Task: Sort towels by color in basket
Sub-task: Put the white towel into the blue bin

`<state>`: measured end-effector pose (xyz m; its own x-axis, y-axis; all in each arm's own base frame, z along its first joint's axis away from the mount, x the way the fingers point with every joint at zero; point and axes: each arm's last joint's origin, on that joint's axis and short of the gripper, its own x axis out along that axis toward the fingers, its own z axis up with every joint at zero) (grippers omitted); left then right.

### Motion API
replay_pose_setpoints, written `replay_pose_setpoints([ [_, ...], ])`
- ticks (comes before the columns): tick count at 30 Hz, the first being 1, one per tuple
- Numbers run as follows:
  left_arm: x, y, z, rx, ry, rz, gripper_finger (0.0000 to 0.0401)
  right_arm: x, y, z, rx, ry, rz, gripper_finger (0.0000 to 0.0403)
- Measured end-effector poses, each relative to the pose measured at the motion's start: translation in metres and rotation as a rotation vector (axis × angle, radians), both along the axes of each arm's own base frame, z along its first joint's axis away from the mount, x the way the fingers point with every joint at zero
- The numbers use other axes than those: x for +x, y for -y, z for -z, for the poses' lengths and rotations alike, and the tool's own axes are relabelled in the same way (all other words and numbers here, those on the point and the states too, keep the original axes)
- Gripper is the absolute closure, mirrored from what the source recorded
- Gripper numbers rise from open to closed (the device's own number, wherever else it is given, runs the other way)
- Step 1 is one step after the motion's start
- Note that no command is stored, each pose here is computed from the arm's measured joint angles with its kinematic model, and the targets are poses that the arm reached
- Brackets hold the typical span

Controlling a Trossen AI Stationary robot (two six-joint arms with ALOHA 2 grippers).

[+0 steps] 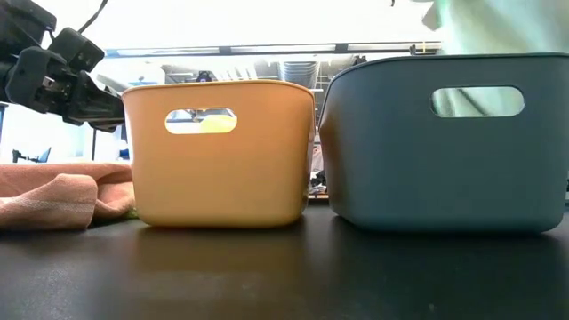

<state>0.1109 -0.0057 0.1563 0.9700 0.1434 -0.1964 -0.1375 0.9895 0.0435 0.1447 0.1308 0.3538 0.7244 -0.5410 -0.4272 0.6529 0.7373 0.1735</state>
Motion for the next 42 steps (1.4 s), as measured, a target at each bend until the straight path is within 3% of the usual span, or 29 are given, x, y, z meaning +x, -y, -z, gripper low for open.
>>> replay_pose_setpoints([
  [9,0.0,0.0,0.0,0.0,-0.002,0.0,0.0326,0.013,-0.003,-0.056,-0.126,0.128,-0.175,0.0393],
  [14,0.0,0.0,0.0,0.0,-0.002,0.0,0.0326,0.022,-0.015,-0.064,-0.165,0.116,-0.297,0.0393],
  [19,0.0,0.0,0.0,0.0,-0.002,0.0,0.0326,0.029,-0.024,-0.042,-0.173,-0.025,-0.346,0.0392],
  [23,0.0,0.0,0.0,0.0,-0.002,0.0,0.0326,0.039,-0.031,-0.021,-0.178,-0.119,-0.298,0.0392],
  [28,0.0,0.0,0.0,0.0,-0.002,0.0,0.0326,0.069,-0.042,0.002,-0.159,-0.181,-0.264,0.0391],
  [37,0.0,0.0,0.0,0.0,-0.002,0.0,0.0326,0.132,-0.052,0.054,-0.069,-0.359,-0.327,0.039],
  [42,0.0,0.0,0.0,0.0,-0.002,0.0,0.0326,0.138,-0.052,0.069,-0.069,-0.44,-0.333,0.039],
])
